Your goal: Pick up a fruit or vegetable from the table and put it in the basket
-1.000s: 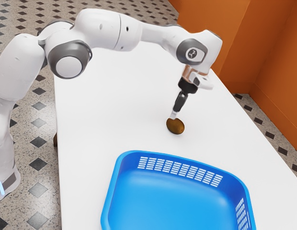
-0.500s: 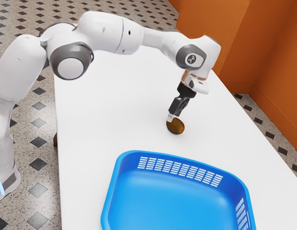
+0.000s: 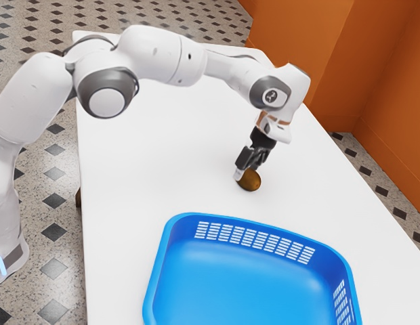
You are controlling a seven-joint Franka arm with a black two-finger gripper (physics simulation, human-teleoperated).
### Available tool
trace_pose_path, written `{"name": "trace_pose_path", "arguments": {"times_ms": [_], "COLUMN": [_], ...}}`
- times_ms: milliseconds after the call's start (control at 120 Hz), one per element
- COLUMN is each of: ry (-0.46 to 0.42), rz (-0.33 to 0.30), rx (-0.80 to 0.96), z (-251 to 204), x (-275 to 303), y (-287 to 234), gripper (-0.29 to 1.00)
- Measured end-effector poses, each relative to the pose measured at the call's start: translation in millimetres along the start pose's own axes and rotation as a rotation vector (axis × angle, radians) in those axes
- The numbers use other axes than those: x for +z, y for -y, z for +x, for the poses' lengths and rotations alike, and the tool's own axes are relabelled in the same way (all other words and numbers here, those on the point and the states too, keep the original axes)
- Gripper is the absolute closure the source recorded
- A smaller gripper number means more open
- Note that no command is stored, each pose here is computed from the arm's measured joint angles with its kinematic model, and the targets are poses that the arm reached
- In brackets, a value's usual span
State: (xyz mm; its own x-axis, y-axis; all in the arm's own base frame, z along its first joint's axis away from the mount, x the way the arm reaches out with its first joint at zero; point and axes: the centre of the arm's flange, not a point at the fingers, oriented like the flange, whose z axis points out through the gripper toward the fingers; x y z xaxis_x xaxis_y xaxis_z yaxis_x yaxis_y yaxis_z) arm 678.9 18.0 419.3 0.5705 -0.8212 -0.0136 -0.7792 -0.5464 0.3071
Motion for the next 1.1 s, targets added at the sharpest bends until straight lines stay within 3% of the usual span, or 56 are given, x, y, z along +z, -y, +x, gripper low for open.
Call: {"name": "trace_pose_path", "arguments": {"times_ms": [233,425,633,742,825,983,1100], "ry": [-0.006,-0.015,-0.045,-0.093,-0.126,-0.120,-0.071], "rz": [-0.007,-0.007,0.040,0.101,0.121,0.070,0.084], "rx": [0.036,0.052,0.075,0.133,0.246,0.449,0.565], "z": [3,4,1,9,48,141,194], "x": [9,14,-17,-79,-111,-86,-61], "y": [5,10,-2,-53,-122,-235,-319], "gripper": [0.01,0.31,0.38,0.42,0.42,0.43,0.43]}}
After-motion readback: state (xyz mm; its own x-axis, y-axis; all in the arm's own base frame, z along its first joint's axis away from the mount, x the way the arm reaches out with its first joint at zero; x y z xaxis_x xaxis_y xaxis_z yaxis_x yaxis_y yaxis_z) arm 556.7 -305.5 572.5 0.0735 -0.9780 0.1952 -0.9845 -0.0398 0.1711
